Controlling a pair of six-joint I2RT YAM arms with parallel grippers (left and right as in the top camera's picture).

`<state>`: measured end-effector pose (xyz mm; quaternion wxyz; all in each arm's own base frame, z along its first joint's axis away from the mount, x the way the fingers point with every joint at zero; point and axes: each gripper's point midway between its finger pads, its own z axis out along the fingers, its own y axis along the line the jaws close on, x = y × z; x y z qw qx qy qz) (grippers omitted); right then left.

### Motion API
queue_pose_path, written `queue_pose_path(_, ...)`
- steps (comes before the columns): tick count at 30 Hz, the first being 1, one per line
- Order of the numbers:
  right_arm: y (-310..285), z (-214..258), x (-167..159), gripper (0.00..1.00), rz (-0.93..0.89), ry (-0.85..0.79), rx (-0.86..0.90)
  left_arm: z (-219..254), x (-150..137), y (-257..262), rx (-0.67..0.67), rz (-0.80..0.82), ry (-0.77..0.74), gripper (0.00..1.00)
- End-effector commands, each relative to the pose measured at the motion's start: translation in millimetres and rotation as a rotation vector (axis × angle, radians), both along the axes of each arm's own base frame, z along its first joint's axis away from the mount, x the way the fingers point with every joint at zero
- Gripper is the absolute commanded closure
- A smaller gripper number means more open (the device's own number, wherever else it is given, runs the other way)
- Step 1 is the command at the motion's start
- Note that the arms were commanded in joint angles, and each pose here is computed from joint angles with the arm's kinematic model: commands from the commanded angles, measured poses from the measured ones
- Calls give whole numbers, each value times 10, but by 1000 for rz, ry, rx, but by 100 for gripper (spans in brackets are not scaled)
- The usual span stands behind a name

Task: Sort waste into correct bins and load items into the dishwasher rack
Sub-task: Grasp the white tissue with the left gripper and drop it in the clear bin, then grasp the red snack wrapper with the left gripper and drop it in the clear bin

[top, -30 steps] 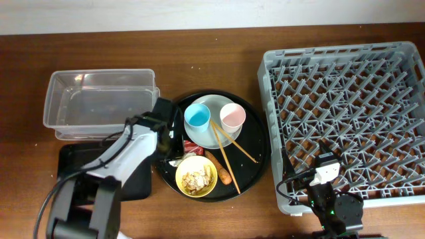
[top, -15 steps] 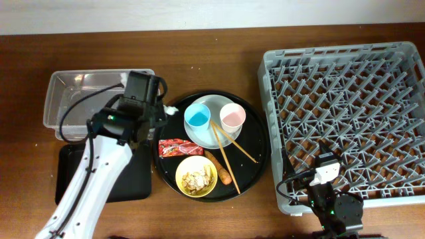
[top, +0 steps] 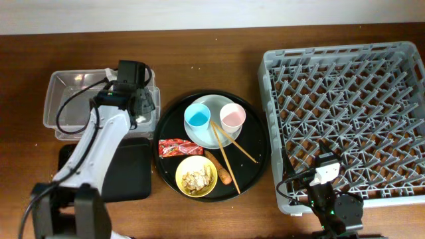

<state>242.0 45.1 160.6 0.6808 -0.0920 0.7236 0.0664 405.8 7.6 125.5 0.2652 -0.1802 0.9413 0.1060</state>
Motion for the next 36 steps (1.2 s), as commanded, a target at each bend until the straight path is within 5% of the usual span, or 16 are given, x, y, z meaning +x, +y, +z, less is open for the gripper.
queue_pose_path(1,-1,-26,-1,2,-2,5,1,541,-141,-324,-186,-119,-77,16)
queue_pose_path(5,-1,-26,-1,2,-2,5,1,348,-603,-758,-380,-237,124,22)
queue_pose_path(10,-2,-26,-1,1,-3,5,1,24,-1035,-975,-445,85,247,22)
queue_pose_path(12,-1,-26,-1,2,-2,5,1,-202,-1212,-924,-405,393,208,22)
queue_pose_path(28,-1,-26,-1,2,-2,5,1,-805,-1050,-1028,-507,510,2,31)
queue_pose_path(33,-2,-26,-1,2,-3,5,1,-379,-1003,-1075,-480,228,-58,52)
queue_pose_path(35,-1,-26,-1,2,-2,5,1,52,-998,-1078,-388,-70,-145,51)
queue_pose_path(36,-1,-26,-1,2,-2,5,1,177,-1010,-1083,-293,-251,-160,38)
